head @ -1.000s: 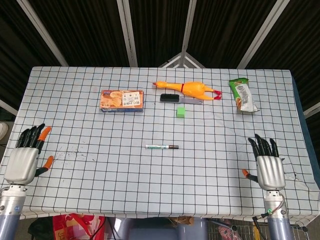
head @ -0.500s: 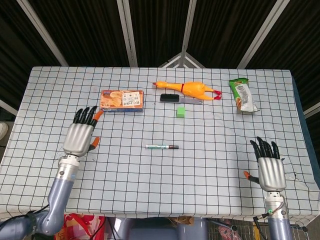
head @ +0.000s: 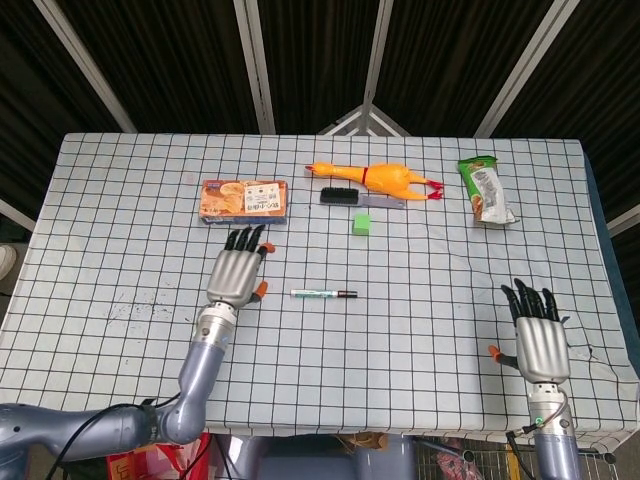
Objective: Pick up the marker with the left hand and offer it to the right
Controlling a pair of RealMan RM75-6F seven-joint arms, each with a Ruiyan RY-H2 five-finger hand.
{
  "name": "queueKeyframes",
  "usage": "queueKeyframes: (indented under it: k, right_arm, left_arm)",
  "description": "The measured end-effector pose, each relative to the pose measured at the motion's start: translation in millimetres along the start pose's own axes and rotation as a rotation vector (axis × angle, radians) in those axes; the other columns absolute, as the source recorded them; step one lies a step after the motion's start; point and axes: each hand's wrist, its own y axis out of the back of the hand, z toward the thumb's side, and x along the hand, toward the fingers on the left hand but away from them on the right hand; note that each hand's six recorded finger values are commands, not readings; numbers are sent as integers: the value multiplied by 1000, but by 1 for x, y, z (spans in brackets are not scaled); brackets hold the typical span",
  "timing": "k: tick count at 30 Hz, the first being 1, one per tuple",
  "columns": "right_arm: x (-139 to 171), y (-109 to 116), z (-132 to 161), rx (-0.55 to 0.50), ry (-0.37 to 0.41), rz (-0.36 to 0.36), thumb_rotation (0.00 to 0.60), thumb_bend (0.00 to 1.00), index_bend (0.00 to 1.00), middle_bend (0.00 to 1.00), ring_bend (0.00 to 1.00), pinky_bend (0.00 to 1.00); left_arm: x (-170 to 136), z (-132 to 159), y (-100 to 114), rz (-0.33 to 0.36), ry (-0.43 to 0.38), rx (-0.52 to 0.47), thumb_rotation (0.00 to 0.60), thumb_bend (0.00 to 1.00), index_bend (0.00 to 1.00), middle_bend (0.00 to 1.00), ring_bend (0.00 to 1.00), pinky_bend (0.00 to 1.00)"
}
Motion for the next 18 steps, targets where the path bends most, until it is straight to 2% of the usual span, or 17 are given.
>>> queueKeyframes:
  k: [10,18]
  right_arm:
    - [-1,-6,-7,-6,-13,7,600,123,140,78,107,36]
    - [-1,-8,-17,-5,-23,11,600,123,140,77,107,36]
  left_arm:
    - [3,58,4,-2,-17,66,600,456,333,22,0,0]
    - [7,81,-15,-52,7,79,600,456,333,23,0,0]
